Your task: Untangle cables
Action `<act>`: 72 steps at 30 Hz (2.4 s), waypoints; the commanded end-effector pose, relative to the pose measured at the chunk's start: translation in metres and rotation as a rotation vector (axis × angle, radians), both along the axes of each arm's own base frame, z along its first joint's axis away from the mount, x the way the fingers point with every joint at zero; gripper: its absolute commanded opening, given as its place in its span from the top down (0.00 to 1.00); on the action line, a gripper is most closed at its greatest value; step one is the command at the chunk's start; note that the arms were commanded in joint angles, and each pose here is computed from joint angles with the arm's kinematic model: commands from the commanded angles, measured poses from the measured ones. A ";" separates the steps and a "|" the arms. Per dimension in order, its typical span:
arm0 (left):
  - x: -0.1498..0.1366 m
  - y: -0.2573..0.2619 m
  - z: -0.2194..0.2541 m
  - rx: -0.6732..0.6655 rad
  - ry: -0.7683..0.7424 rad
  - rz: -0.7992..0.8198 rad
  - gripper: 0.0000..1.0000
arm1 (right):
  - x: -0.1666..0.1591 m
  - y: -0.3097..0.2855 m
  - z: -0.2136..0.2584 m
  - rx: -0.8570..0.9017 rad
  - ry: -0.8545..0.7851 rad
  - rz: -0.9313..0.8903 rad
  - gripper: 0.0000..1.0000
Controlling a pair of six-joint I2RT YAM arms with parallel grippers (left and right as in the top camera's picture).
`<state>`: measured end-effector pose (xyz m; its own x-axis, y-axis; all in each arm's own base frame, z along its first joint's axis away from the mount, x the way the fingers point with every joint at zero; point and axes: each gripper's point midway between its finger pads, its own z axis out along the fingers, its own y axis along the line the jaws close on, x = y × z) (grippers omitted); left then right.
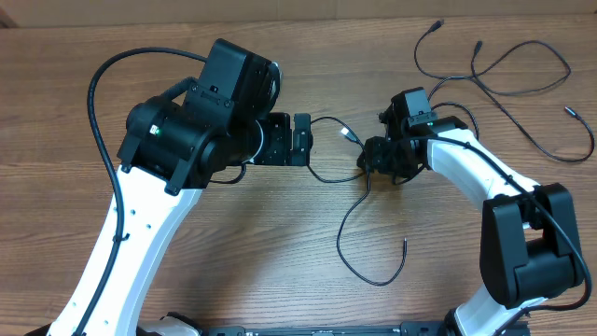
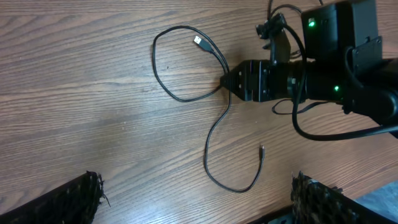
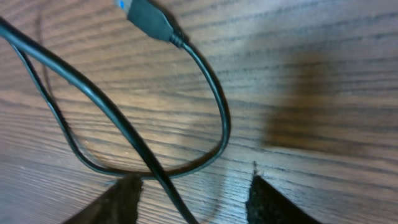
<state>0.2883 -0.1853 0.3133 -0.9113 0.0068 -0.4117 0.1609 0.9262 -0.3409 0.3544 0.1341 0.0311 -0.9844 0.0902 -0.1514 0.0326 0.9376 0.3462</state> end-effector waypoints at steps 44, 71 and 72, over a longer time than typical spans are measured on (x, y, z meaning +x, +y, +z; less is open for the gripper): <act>-0.001 0.004 0.006 -0.010 -0.013 0.019 0.00 | -0.017 -0.093 0.300 0.063 -0.583 -0.429 0.96; -0.001 0.004 0.006 -0.009 -0.013 0.019 0.00 | -0.111 -0.299 0.281 -0.326 -0.372 -1.255 0.96; -0.001 0.004 0.006 -0.009 -0.013 0.019 0.00 | -0.113 -0.306 0.272 -0.337 -0.330 -1.277 0.96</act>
